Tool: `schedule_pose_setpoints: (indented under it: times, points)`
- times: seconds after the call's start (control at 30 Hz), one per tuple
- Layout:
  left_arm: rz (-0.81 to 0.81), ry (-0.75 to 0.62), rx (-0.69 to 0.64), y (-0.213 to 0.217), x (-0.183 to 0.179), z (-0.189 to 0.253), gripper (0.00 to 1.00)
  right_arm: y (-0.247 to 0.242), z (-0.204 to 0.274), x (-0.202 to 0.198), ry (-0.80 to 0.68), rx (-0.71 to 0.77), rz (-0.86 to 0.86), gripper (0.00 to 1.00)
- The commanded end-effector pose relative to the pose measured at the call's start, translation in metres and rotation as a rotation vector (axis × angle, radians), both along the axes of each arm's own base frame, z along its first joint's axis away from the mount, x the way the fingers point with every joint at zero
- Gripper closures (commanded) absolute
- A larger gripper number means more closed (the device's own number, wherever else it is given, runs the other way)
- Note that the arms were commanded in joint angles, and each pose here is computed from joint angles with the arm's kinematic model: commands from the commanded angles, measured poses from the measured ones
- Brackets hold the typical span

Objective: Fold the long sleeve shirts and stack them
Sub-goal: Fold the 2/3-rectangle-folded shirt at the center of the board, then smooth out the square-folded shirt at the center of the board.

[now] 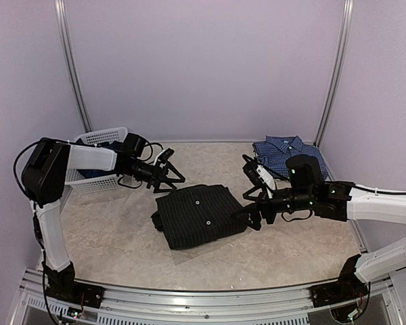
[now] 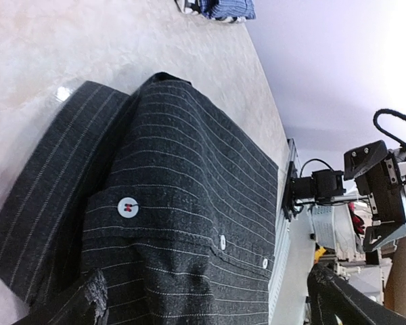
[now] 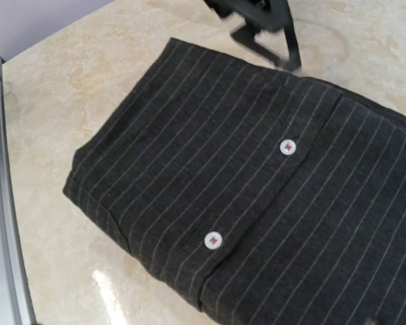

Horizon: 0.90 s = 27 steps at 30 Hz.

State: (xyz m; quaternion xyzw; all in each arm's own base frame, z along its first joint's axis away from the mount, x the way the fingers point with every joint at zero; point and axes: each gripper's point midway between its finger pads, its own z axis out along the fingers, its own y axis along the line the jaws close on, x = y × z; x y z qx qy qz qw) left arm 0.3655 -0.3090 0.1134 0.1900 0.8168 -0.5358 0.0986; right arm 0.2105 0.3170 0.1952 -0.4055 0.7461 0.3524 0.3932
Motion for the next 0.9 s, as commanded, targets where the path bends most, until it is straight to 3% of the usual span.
schedule_pose_setpoints:
  times: [0.0, 0.47, 0.7, 0.87]
  points:
    - [0.131, -0.091, 0.087, 0.022, 0.018, 0.006, 0.01, 0.002, -0.008, 0.001, 0.014, -0.006, -0.014, 0.0]
    - [0.331, -0.314, 0.28, 0.05, -0.026, 0.02, 0.01, 0.013, -0.024, 0.006, 0.047, -0.034, 0.009, 0.0]
    - [0.355, -0.324, 0.408, 0.045, -0.031, -0.008, 0.01, 0.019, -0.03, 0.005, 0.079, -0.037, 0.031, 0.0]
    - [0.307, -0.325, 0.4, 0.032, -0.041, -0.019, 0.01, 0.017, -0.032, 0.004, 0.085, -0.038, 0.024, 0.0]
